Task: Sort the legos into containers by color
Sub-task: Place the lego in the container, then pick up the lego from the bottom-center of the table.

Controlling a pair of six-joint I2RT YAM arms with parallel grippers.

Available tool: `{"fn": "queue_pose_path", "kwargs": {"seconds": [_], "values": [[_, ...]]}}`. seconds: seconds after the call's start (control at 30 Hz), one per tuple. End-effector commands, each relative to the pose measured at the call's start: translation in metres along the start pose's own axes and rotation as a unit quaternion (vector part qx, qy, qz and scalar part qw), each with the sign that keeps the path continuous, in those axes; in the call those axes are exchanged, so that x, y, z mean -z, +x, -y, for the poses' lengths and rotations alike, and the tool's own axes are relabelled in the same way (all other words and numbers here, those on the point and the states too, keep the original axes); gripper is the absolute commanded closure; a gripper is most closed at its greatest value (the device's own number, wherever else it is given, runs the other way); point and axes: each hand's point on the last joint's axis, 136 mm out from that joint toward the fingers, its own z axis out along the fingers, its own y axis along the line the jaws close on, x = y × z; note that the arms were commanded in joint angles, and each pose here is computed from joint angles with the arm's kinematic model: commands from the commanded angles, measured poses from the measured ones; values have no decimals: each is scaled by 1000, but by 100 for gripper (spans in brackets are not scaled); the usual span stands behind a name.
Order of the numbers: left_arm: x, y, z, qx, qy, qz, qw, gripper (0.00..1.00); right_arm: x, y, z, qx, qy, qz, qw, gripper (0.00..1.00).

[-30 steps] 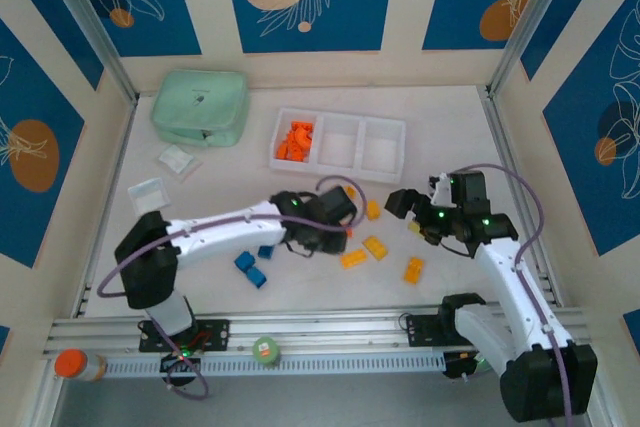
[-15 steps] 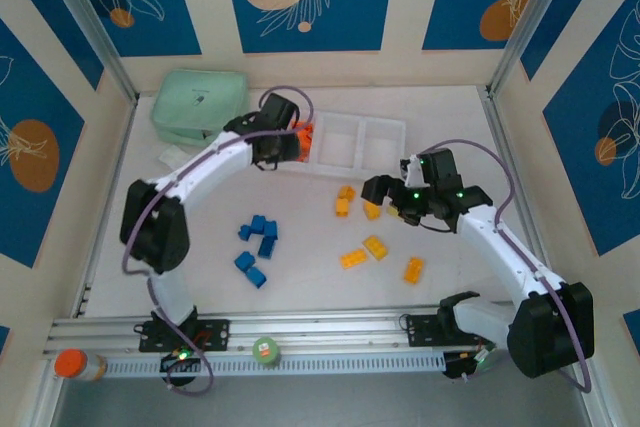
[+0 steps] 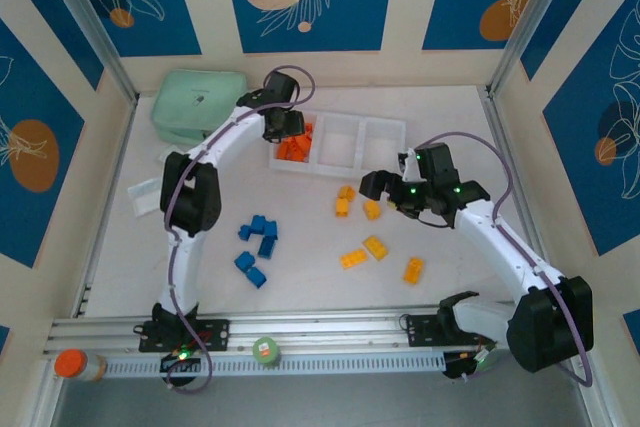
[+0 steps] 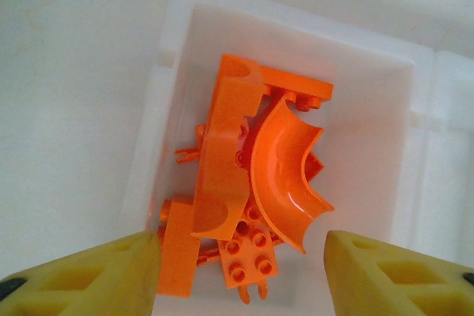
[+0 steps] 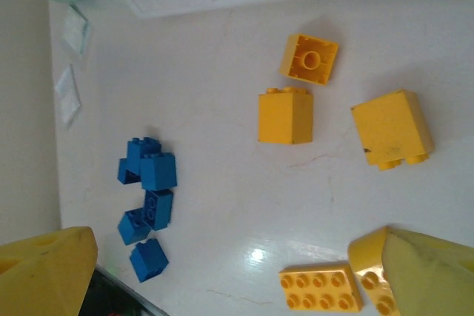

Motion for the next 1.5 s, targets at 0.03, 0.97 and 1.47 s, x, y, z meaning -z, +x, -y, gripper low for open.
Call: {"fn": "queue_pose_path", "kwargs": {"seconds": [0.03,0.97,1.47], "values": [[41,9,10,-6,40,2,999,40,2,9,15,25,61,-22,998,1],[145,232,65,-48,229,-58,971,1,-63,82,77,69,184,-168,966,13],[136,250,61,-27,215,-70,974,1,-57,109,101,76,272,-177,943,31]]}}
